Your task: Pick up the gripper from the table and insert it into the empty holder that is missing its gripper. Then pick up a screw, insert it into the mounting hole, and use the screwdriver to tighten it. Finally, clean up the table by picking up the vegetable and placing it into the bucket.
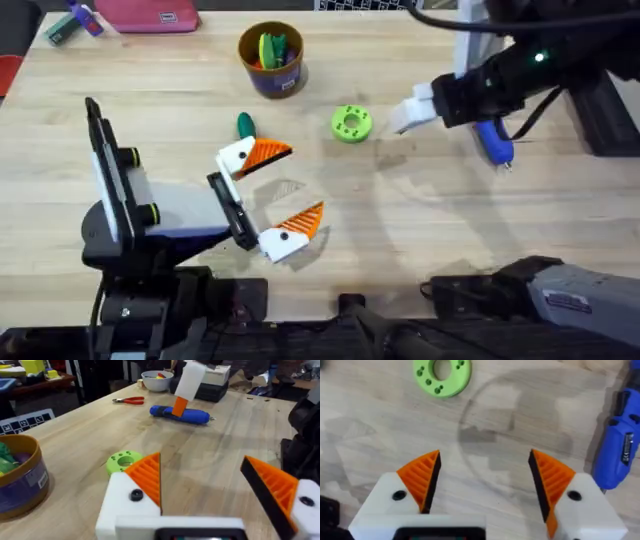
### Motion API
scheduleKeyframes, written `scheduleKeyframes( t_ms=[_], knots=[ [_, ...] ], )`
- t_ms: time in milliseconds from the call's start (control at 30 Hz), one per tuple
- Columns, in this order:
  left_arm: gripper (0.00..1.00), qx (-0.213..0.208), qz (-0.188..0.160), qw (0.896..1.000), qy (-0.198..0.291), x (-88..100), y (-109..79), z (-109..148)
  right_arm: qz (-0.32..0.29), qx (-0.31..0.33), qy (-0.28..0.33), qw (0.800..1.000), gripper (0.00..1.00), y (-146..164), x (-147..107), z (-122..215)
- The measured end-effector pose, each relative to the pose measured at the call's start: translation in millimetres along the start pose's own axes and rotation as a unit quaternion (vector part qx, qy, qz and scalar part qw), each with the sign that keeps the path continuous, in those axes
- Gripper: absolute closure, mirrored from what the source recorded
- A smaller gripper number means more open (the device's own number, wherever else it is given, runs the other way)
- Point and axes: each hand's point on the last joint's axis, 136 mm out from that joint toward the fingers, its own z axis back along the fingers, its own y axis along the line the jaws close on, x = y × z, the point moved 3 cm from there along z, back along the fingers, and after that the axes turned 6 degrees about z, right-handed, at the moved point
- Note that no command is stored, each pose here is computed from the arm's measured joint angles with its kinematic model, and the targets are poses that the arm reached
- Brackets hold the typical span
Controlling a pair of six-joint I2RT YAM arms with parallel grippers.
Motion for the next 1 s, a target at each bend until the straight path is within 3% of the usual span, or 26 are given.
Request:
scheduleKeyframes(
  t_ms=[367,667,867,900,1000],
  knots=[
    [0.015,0.0,0.0,1.0,0.0,0.0,0.0,0.0,-0.016,-0.006,-0.041,0.999,0.008,-10.5,17.7,1.3],
    [0.014,0.0,0.0,1.0,0.0,0.0,0.0,0.0,-0.016,-0.006,-0.043,0.999,0.007,-10.5,18.3,1.3],
    [0.928,0.0,0.0,1.0,0.0,0.0,0.0,0.0,-0.016,-0.006,-0.038,0.999,0.007,-10.4,16.2,1.1],
    [0.976,0.0,-0.002,1.0,0.0,0.1,-0.1,0.0,-0.016,-0.006,-0.037,0.999,0.007,-10.4,15.7,1.1],
    [0.99,0.0,-0.002,1.0,0.0,0.0,-0.1,0.0,-0.023,-0.007,-0.033,0.999,0.008,-12.7,14.2,1.1]
  ],
)
